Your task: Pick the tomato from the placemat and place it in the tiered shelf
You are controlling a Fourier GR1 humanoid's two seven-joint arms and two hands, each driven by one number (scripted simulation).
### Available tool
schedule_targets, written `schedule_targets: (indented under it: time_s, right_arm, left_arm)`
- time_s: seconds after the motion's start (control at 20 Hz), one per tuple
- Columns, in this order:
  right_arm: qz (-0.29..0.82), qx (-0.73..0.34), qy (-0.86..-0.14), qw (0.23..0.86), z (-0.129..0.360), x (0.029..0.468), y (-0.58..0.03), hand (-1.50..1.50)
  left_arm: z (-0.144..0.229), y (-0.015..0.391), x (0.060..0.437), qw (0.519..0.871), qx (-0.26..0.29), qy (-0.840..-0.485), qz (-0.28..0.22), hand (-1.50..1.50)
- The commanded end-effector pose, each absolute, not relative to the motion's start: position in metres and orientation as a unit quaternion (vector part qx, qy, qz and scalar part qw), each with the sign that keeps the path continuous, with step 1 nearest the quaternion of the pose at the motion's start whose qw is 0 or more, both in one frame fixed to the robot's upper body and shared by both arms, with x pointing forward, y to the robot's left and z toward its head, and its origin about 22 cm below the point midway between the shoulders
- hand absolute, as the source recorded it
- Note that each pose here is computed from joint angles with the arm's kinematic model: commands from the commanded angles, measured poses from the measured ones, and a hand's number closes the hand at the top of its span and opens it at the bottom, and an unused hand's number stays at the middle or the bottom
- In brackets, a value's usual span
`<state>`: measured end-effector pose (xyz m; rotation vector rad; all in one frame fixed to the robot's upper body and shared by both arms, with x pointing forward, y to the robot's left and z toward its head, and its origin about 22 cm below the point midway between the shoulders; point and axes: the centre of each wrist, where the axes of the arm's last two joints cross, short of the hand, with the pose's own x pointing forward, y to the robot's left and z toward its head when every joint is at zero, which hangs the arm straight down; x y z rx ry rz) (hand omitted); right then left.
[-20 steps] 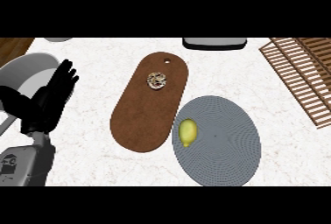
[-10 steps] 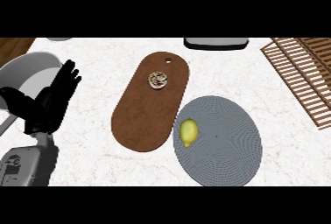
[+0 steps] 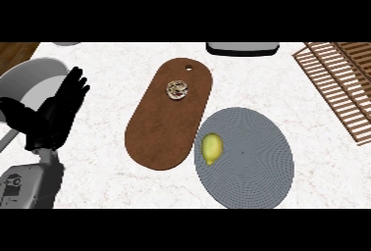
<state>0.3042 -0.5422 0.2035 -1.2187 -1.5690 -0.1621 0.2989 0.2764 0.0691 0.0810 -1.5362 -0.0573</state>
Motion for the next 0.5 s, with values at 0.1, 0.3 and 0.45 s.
schedule_targets:
  time_s: [0.1, 0.3, 0.45]
  right_arm:
    - [-0.052, -0.421, -0.661, 0.619, 0.238, 0.292, -0.562, -1.5]
    - [-0.084, -0.404, -0.662, 0.626, 0.245, 0.237, -0.608, -1.5]
    - [-0.071, -0.413, -0.668, 0.616, 0.248, 0.19, -0.633, -1.5]
  left_arm:
    - [0.064, 0.275, 0.292, 0.713, 0.038, -0.7, -0.021, 0.0]
    - [0.065, 0.274, 0.301, 0.716, 0.041, -0.697, -0.023, 0.0]
    - [0.052, 0.293, 0.293, 0.719, 0.048, -0.693, -0.022, 0.0]
